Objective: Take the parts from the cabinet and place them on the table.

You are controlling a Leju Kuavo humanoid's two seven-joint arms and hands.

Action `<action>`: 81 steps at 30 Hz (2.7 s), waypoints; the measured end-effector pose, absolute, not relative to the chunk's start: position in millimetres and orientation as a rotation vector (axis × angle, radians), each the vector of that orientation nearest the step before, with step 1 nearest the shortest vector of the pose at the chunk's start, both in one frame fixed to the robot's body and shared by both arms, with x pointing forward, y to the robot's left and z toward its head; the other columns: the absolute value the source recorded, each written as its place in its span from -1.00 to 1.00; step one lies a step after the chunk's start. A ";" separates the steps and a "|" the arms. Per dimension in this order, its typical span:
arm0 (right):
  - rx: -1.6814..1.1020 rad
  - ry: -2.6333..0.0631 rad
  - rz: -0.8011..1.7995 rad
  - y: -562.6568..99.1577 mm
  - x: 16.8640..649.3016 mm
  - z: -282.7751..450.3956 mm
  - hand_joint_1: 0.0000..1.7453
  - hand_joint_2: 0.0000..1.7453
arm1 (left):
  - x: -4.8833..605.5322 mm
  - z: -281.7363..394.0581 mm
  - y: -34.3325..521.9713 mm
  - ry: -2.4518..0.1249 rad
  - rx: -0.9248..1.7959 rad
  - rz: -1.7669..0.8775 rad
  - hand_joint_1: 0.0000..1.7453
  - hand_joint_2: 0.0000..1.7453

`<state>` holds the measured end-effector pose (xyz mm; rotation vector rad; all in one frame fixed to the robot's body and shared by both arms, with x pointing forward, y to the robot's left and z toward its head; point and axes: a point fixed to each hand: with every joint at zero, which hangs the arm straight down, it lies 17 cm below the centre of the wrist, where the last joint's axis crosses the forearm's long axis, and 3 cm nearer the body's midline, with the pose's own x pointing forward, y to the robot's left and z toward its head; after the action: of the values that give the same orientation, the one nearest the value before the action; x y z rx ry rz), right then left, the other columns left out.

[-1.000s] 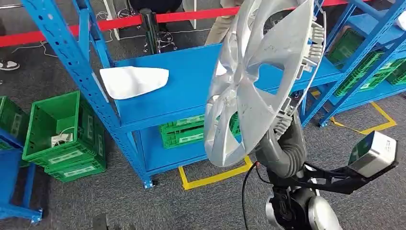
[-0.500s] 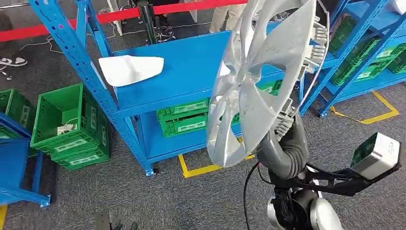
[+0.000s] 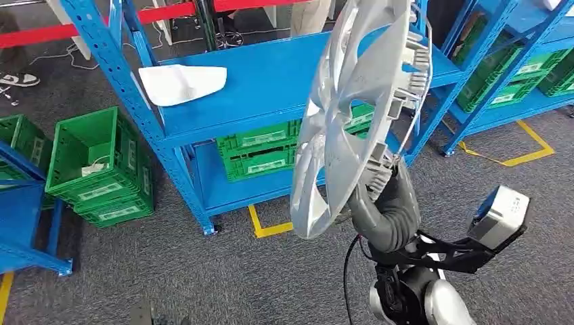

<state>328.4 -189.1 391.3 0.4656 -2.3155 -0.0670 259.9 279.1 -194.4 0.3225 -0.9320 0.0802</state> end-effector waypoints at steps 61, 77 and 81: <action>0.443 -2.210 0.014 -155.8 347.1 361.7 1.00 1.00 | 257.0 -199.8 271.6 -0.882 0.334 0.043 -1.00 1.00; 0.411 -2.243 0.070 -147.3 342.8 359.8 1.00 1.00 | 247.7 -206.4 273.0 -0.837 0.341 0.046 -1.00 1.00; 0.421 -2.252 0.091 -143.5 339.9 361.1 1.00 1.00 | 241.3 -209.7 275.7 -0.820 0.349 0.045 -1.00 1.00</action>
<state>339.9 -143.5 361.1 0.4205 -2.2521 0.0909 241.3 275.7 -209.7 0.3485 -0.8199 0.0449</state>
